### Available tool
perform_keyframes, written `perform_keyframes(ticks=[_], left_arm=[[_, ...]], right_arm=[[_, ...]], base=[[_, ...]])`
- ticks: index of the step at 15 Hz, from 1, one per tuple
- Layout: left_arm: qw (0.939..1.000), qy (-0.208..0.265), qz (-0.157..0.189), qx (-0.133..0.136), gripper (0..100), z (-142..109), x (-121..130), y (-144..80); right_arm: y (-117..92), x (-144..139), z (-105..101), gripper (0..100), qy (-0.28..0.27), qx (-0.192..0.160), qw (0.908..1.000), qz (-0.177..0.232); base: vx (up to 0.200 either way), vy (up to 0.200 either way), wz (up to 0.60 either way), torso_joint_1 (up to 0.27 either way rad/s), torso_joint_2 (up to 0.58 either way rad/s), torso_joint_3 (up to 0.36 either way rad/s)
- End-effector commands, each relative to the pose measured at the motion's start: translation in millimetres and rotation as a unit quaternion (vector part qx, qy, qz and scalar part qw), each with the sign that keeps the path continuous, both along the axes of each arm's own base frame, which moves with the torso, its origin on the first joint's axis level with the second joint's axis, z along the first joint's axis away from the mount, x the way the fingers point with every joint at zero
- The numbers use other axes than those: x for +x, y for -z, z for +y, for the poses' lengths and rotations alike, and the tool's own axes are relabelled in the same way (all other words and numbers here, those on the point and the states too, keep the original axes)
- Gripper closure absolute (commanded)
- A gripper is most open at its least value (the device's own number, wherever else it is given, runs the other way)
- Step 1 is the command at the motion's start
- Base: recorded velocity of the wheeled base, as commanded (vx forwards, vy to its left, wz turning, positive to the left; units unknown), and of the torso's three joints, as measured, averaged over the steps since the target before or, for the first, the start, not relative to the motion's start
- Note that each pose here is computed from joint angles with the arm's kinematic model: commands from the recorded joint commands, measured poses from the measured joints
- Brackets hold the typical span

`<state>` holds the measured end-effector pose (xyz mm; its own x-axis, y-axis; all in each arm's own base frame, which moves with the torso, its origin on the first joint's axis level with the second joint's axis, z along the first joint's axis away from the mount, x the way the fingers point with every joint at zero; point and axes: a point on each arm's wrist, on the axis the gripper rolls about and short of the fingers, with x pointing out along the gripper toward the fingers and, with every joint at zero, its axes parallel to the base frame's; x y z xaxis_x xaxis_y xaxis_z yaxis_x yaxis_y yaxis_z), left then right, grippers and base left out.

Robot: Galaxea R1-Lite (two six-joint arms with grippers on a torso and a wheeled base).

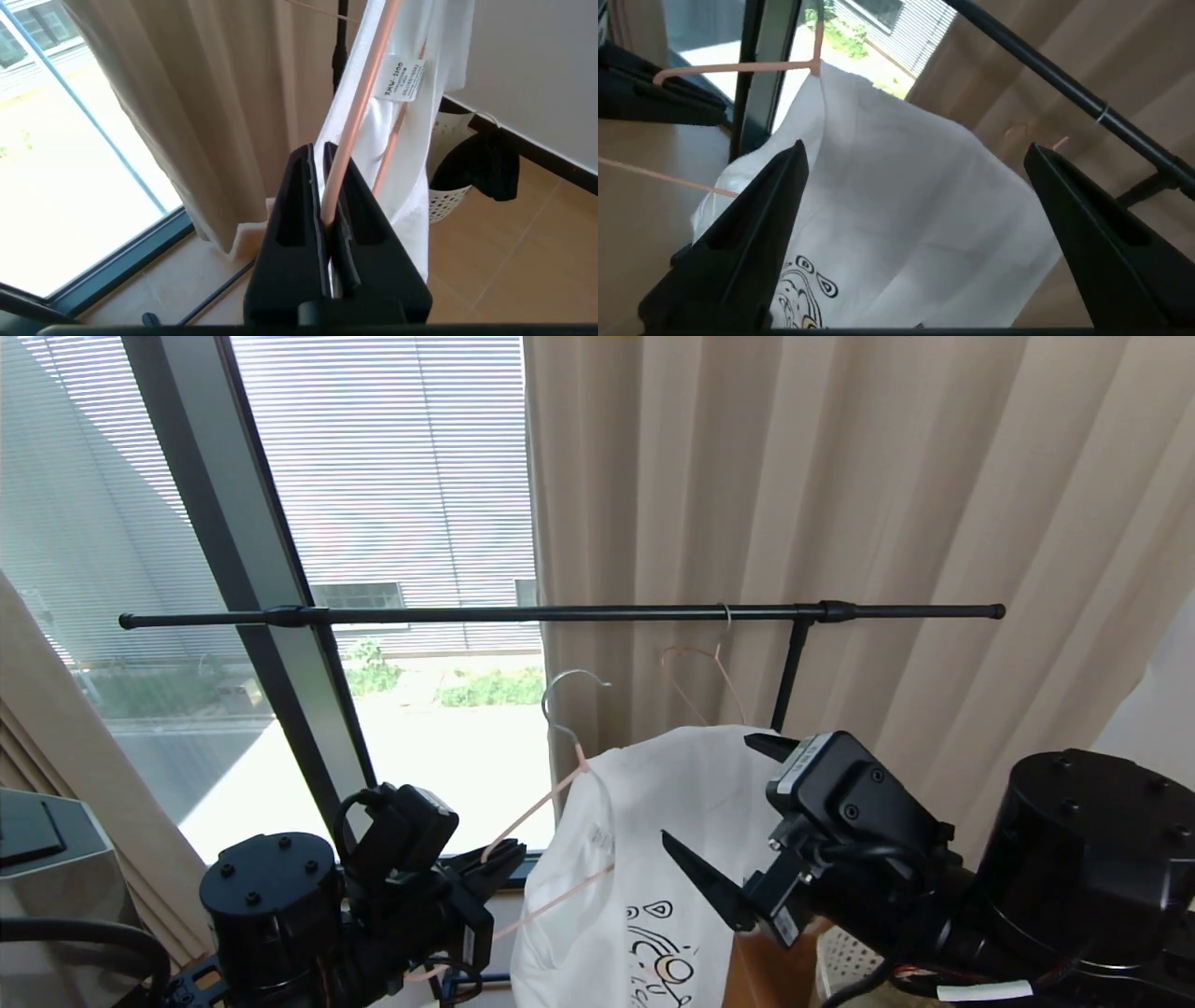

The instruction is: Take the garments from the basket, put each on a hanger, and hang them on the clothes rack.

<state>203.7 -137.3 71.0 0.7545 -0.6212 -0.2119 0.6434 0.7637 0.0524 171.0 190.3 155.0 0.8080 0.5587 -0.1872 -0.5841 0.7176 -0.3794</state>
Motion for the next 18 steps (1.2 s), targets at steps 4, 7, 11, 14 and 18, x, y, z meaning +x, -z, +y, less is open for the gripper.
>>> perform_keyframes(ticks=[4, 7, 11, 14, 18], left_arm=[[0.9996, 0.017, 0.003, 0.022, 100, 4.1, -6.2, 4.5], [0.9995, 0.025, -0.004, 0.018, 100, 4.4, -12.0, -0.6], [0.9993, 0.032, -0.003, 0.019, 100, 2.8, -15.5, -0.6], [0.9993, 0.032, -0.009, 0.015, 100, 3.6, -16.7, -3.9], [0.9978, 0.063, 0.006, 0.021, 100, 6.8, -24.1, -0.1]], right_arm=[[-9.7, -7.6, -43.4, 0, -0.047, -0.008, 0.9980, 0.041], [-27.3, -15.3, -63.4, 0, -0.078, -0.032, 0.9936, 0.075], [-71.1, 1.5, -70.6, 0, -0.132, -0.088, 0.9811, 0.111], [-114.3, 29.5, -78.1, 0, -0.213, -0.171, 0.9482, 0.163], [-99.8, 91.3, -79.2, 0, -0.308, -0.238, 0.8902, 0.237]], base=[[0.000, 0.000, 0.00, 0.000, 0.00, 0.000], [0.000, 0.000, 0.00, 0.000, 0.00, 0.000], [0.000, 0.000, 0.00, 0.000, 0.00, 0.000], [0.000, 0.000, 0.00, 0.000, 0.00, 0.000], [0.000, 0.000, 0.00, 0.000, 0.00, 0.000]])
